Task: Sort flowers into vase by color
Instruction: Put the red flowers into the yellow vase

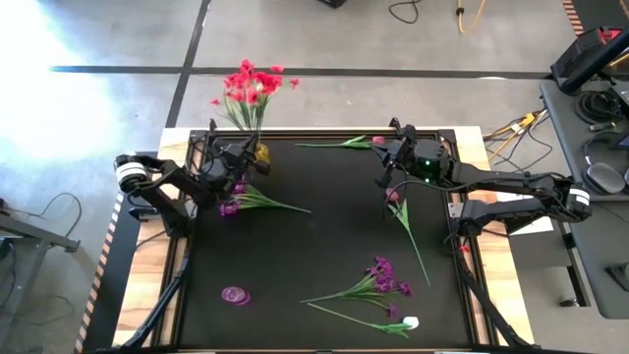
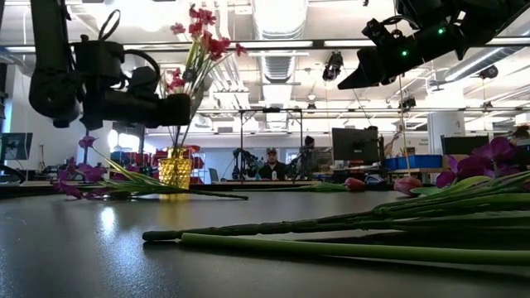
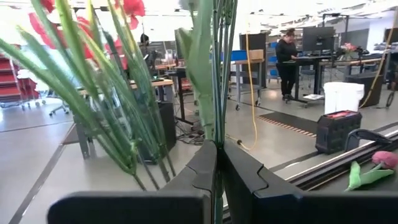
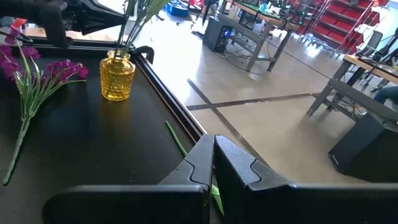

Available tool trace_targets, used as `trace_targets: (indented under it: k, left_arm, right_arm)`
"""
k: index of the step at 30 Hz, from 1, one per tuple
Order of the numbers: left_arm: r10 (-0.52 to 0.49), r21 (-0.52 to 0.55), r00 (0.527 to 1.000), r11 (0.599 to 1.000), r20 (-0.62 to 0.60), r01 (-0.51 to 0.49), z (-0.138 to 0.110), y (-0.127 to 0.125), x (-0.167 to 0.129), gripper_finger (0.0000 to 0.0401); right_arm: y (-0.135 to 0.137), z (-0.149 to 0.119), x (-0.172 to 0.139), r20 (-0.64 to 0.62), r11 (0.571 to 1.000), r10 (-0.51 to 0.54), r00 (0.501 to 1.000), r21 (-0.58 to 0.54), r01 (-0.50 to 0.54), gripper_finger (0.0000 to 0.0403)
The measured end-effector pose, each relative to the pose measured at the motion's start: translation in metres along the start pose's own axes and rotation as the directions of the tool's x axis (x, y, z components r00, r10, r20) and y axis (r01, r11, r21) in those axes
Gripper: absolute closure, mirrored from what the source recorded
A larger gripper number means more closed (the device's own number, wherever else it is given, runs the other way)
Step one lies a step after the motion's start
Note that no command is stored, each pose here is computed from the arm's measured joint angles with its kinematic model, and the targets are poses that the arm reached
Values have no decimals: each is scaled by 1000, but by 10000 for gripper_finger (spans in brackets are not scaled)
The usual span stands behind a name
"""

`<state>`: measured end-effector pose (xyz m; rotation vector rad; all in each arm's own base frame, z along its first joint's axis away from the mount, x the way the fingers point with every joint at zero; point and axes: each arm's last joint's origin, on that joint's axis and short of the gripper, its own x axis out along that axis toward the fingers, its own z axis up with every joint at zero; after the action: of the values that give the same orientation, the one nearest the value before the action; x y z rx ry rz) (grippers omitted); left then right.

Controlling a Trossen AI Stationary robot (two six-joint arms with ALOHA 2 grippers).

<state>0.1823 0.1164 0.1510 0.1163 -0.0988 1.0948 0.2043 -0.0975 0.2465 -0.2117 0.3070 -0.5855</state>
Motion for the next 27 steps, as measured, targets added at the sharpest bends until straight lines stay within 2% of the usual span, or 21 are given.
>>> trace_targets:
  k: [9, 22, 27]
  left_arm:
    - [1, -2, 999, 1000, -37, -1, -10, 0, 4, 388]
    - [14, -12, 999, 1000, -39, -15, -10, 1, 4, 277]
    - [7, 11, 999, 1000, -34, -7, -9, 0, 3, 256]
  right_arm:
    - [0, 0, 0, 1, 1000, 0, 1000, 0, 0, 394]
    - [0, 0, 0, 1, 1000, 0, 1000, 1, 0, 394]
    - [0, 0, 0, 1, 1000, 0, 1000, 1, 0, 394]
